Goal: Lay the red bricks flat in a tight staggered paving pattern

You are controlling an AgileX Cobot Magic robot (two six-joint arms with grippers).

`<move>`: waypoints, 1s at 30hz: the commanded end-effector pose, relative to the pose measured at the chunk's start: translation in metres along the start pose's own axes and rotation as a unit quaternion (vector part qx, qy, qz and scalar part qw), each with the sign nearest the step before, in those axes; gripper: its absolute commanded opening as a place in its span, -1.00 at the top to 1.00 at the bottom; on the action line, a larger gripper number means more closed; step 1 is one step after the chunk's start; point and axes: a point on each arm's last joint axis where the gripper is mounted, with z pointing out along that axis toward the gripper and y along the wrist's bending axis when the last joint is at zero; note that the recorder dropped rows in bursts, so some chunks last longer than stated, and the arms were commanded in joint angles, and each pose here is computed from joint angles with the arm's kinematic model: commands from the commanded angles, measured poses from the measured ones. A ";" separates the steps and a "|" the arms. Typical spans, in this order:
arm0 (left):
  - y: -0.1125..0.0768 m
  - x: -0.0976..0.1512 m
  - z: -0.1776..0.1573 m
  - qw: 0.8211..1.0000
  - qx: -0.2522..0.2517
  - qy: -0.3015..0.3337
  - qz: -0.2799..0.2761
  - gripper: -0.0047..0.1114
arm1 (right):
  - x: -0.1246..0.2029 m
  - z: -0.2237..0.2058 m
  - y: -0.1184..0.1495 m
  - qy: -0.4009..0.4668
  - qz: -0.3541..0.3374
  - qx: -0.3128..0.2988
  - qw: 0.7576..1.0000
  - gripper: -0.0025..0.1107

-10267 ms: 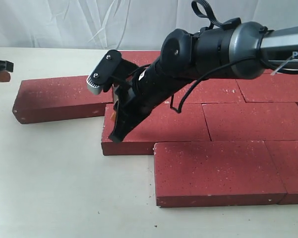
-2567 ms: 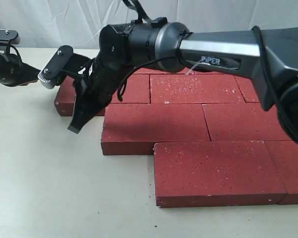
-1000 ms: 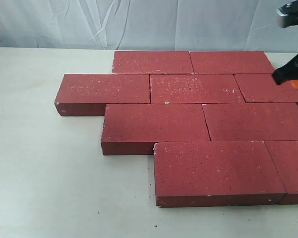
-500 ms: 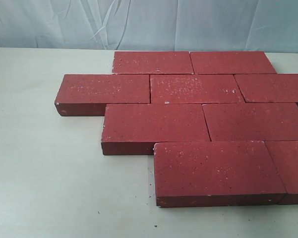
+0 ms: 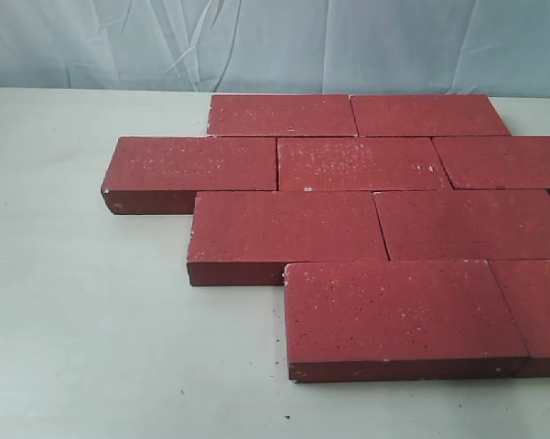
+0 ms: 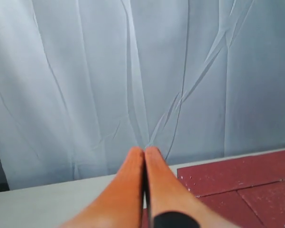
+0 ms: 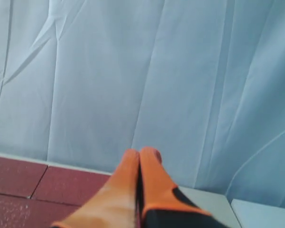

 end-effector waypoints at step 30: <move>0.003 0.029 -0.034 0.998 -0.030 -0.022 0.041 0.92 | -0.014 -0.039 -0.003 -0.087 0.002 0.020 0.996 0.97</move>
